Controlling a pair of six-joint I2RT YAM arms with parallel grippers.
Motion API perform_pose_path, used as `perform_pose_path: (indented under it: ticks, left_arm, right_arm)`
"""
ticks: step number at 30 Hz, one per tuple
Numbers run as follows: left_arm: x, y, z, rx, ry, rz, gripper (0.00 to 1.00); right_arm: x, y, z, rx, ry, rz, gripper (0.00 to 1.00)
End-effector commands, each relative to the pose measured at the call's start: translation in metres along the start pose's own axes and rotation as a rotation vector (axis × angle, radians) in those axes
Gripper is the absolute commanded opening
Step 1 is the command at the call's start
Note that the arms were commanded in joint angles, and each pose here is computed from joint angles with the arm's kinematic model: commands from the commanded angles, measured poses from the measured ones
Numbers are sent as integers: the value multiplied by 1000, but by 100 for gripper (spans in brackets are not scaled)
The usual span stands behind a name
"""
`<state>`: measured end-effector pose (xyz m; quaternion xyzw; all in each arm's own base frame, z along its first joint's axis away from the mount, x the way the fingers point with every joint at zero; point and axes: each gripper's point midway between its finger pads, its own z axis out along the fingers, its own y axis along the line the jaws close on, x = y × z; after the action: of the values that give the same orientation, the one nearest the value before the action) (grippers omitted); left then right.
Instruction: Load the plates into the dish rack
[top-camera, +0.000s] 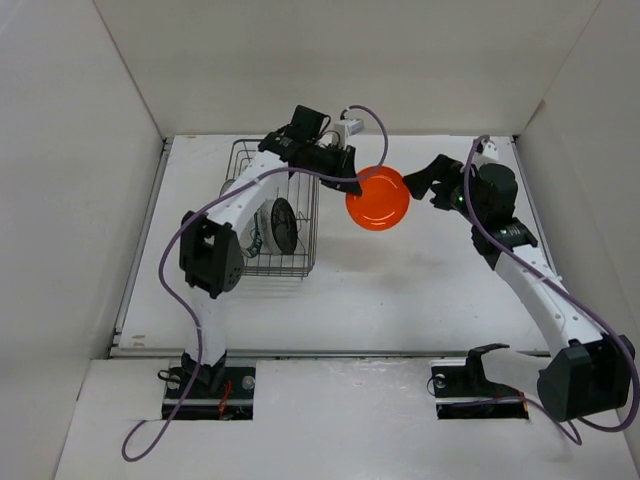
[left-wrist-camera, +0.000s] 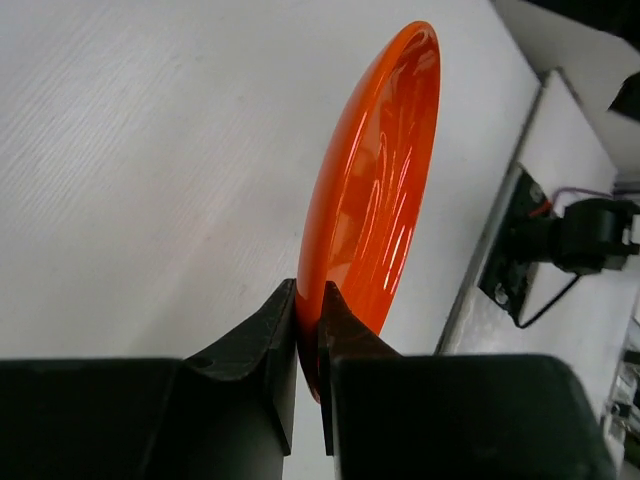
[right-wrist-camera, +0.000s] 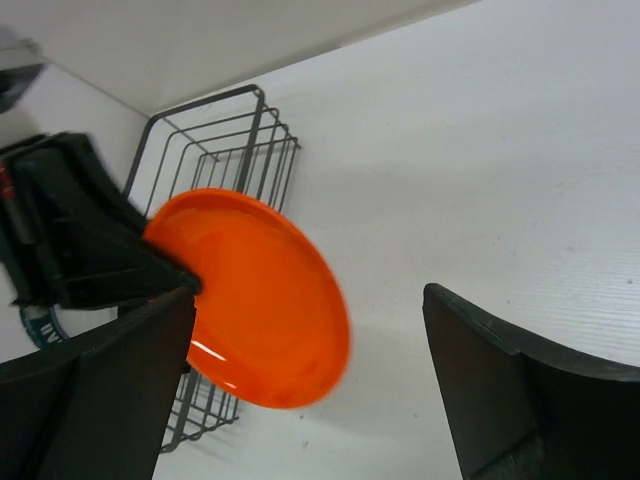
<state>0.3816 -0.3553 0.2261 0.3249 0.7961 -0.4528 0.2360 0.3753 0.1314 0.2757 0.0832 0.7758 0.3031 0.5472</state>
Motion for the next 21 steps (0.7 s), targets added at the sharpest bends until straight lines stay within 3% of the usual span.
perform_pose_path:
  ticks: [1, 2, 3, 6, 10, 21]
  left_arm:
    - [-39, -18, -85, -297, -176, 88, 0]
    - [-35, 15, -107, -535, -203, 52, 0]
    - [-39, 2, -131, -635, -252, 80, 0]
    - [-26, 20, -198, -1045, -327, 30, 0]
    - [7, 39, -236, -1301, -283, -77, 0]
    - [68, 79, -201, -1334, -52, -144, 0]
  right_arm:
    - [-18, 3, -7, 38, -66, -23, 100]
    - [-18, 4, -9, 43, -67, -25, 100]
    - [-18, 0, -10, 66, -71, -23, 100]
    - [-5, -7, -11, 92, -42, -29, 100]
    - [4, -5, -11, 87, -16, -41, 100]
    - [16, -8, -11, 102, 6, -43, 100]
